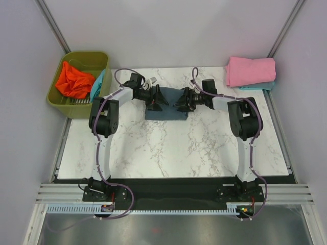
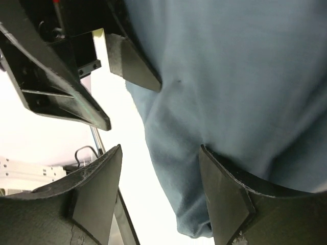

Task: Fold and stack the t-shirts
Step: Fold the tshirt

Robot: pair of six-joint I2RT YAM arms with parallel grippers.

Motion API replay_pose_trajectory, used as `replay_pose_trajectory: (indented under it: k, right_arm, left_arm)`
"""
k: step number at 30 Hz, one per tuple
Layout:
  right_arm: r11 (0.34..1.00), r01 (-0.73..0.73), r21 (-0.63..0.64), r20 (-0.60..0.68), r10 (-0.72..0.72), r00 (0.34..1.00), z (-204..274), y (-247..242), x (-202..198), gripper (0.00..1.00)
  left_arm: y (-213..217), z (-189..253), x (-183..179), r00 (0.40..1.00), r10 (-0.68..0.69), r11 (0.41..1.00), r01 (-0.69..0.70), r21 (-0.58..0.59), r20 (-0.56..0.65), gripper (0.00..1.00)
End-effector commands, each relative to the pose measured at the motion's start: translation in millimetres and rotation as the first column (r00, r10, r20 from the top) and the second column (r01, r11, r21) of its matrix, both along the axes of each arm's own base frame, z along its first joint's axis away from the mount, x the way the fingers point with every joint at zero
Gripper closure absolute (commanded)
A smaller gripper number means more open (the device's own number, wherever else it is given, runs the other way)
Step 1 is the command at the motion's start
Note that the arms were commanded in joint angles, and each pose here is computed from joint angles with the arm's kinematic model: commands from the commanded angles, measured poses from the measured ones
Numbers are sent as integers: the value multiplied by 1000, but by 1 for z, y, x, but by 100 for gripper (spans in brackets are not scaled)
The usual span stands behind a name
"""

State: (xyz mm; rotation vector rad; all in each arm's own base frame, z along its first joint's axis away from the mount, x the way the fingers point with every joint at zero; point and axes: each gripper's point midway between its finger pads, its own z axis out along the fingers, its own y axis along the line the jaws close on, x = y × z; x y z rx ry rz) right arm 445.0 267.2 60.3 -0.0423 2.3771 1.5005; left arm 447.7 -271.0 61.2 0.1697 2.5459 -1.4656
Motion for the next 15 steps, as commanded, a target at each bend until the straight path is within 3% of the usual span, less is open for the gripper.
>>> replay_pose_trajectory:
  k: [1,7,15]
  right_arm:
    - [1000,-22,12,122,20,992,46,1,0,31]
    - [999,36,-34,218,-28,976,72,-37,12,30]
    - [993,64,-98,118,-53,992,25,-65,6,29]
  left_arm:
    - [-3,36,-15,998,-49,998,51,-45,30,19]
    - [-2,42,-16,998,-49,998,51,-36,49,19]
    - [-2,38,-17,998,-47,998,48,-28,43,20]
